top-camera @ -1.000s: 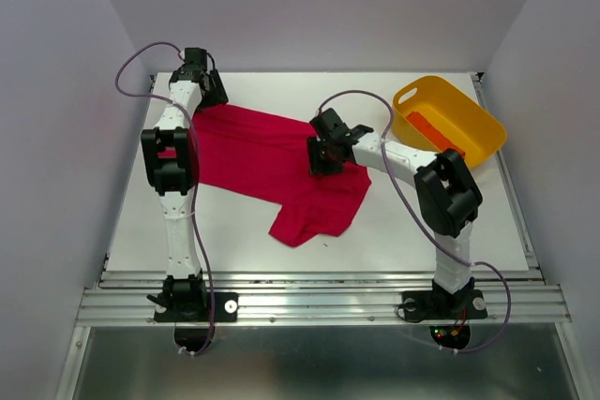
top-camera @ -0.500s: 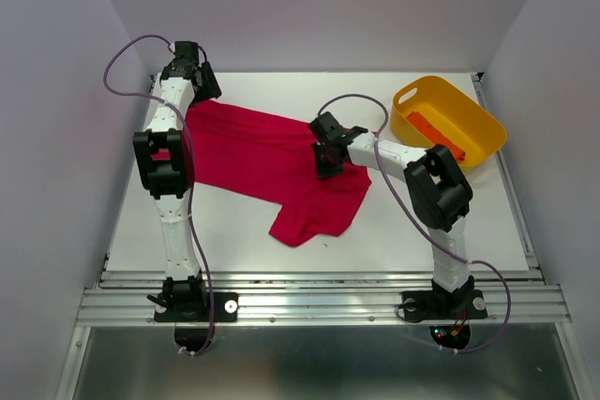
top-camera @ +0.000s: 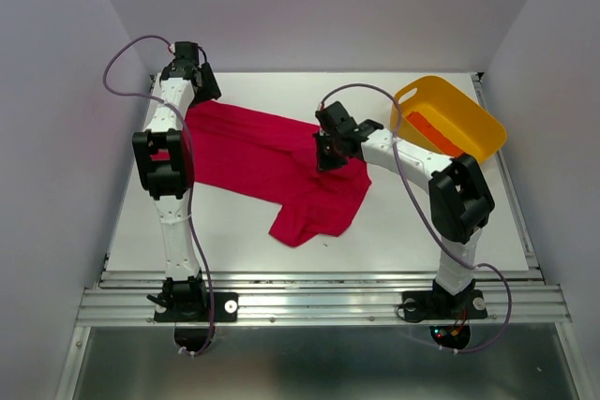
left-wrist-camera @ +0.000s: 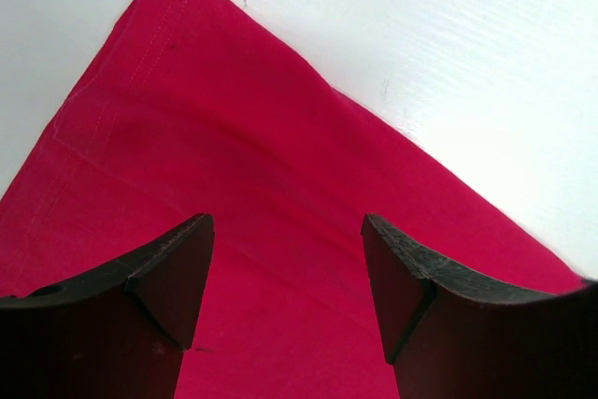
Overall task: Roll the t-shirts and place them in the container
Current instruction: Fold the T-shirt at the center of the board.
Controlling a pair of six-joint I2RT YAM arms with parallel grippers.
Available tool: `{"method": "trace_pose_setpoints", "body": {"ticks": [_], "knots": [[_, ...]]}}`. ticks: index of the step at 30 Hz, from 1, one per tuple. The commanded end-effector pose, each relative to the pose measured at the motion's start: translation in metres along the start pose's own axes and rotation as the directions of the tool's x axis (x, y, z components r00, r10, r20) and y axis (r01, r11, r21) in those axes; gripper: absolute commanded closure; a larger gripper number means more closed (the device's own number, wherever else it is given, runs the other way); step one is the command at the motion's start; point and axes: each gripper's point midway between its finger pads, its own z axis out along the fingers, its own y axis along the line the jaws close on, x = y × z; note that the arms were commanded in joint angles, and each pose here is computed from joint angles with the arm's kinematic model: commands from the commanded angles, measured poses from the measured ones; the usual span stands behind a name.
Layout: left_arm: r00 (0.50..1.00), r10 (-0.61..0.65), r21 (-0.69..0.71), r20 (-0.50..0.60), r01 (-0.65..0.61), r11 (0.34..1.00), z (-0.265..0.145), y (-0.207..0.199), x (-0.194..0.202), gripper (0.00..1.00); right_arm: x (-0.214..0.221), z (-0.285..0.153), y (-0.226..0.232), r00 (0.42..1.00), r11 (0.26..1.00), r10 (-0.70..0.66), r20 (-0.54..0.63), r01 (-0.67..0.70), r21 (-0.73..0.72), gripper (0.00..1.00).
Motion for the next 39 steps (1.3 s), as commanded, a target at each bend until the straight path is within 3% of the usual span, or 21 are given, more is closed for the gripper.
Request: {"method": "trace_pose_setpoints", "body": {"ticks": [1,4,6,8,13,22,39], "knots": [[0.997,0.011,0.01,0.079,-0.012,1.0,-0.038,-0.002,-0.028,0.24,0.01,-0.01,0.013,0.999,0.998,-0.008,-0.04,0.005,-0.068,0.99],[0.997,0.015,0.015,0.073,-0.017,1.0,-0.037,-0.003,-0.026,0.2,0.01,-0.013,0.015,0.997,0.997,-0.025,-0.067,0.02,-0.073,0.69],[0.998,0.016,0.019,0.067,-0.018,1.0,-0.036,-0.003,-0.025,0.18,0.008,-0.016,0.004,0.998,1.0,-0.029,-0.058,0.029,-0.006,0.55],[0.998,0.017,0.02,0.067,-0.018,1.0,-0.036,-0.003,-0.025,0.18,-0.004,-0.02,-0.016,1.0,0.998,-0.009,-0.019,0.01,0.054,0.53],[0.998,0.021,0.031,0.059,-0.023,0.999,-0.035,-0.006,-0.022,0.18,-0.015,-0.03,-0.054,0.992,0.99,0.121,0.015,-0.122,0.075,0.56],[0.998,0.018,0.043,0.056,-0.02,0.999,-0.036,-0.008,-0.021,0.18,0.034,-0.001,-0.054,0.967,0.971,0.239,-0.088,-0.239,0.007,0.61],[0.999,0.024,0.053,0.049,-0.026,0.998,-0.033,-0.013,-0.018,0.18,0.044,0.026,-0.05,0.963,0.969,0.236,-0.132,-0.243,-0.035,0.63]]}}
